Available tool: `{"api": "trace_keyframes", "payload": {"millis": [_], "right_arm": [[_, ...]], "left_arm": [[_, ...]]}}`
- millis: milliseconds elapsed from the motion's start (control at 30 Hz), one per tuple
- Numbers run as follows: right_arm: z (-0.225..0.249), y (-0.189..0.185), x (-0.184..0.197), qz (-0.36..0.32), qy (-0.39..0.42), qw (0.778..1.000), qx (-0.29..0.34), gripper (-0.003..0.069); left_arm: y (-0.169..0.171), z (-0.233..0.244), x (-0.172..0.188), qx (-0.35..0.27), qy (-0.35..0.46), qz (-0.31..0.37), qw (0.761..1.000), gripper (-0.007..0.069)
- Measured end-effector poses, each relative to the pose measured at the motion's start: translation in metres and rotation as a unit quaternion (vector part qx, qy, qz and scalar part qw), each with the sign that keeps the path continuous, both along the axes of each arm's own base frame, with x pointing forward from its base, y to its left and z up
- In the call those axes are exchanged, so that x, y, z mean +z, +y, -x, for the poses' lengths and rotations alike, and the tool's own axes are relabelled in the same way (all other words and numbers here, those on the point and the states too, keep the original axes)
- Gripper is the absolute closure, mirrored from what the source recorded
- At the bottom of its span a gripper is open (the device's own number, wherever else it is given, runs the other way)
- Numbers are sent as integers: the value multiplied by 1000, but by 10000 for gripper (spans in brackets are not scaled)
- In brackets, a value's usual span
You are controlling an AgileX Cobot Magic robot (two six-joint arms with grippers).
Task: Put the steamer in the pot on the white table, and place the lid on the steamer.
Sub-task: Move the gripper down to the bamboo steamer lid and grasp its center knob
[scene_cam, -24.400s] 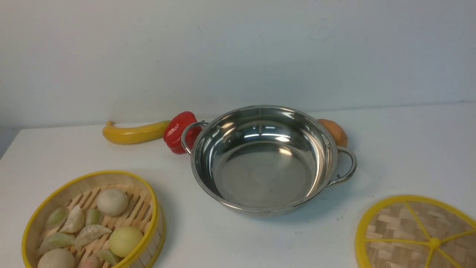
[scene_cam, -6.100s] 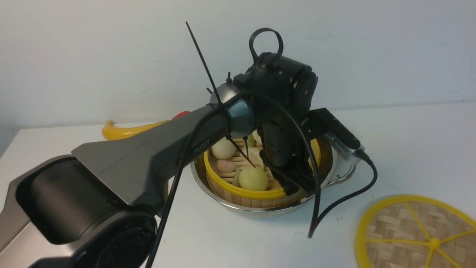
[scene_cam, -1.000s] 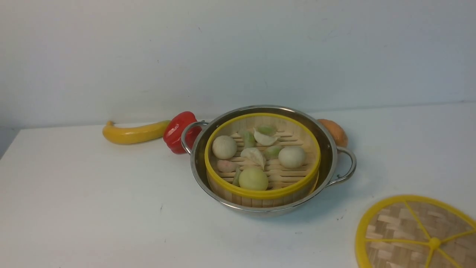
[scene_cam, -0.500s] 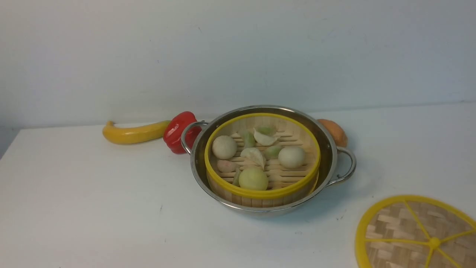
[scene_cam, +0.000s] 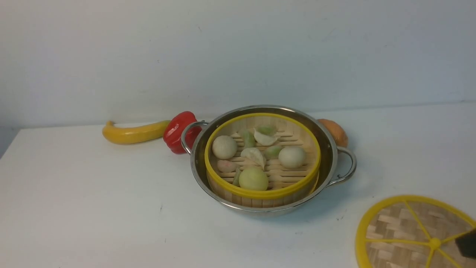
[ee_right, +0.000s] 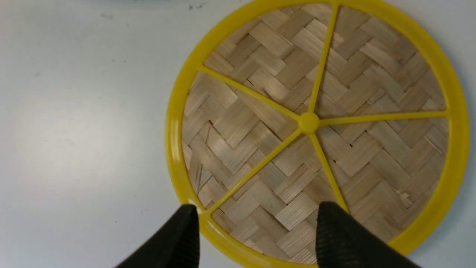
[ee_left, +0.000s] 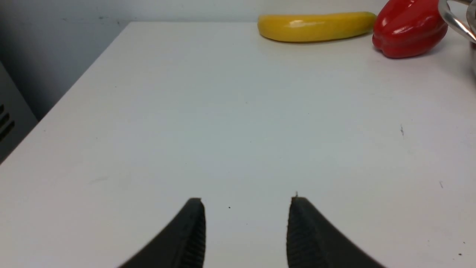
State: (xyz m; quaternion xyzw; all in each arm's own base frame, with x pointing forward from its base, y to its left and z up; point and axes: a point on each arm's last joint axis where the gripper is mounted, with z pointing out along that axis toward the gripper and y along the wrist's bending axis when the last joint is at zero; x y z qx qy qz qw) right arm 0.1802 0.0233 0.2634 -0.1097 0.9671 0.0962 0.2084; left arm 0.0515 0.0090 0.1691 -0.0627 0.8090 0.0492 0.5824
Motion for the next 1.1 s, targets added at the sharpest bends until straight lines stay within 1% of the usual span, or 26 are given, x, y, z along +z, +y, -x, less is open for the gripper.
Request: {"api": "trace_keyframes", "payload": {"millis": [267,367,567,767,933,1100], "right_arm": [[-59,0,-20,7,75,997,-2,270],[-70,0,-27,8,92,996,-2,271],[-84,-2,-50,20,125,992,3,286],[-91,-1,-65,29,138,990,7,289],[-94,12,-77,61,144,987,38,289],[-94,17,-78,94,143,985,35,289]], "left_arm": [[0,0,0,0,0,0,1000,335],[0,0,0,0,0,0,1000,335],[0,0,0,0,0,0,1000,335],[0,0,0,0,0,0,1000,335],[0,0,0,0,0,0,1000,335],[0,0,0,0,0,0,1000,335]]}}
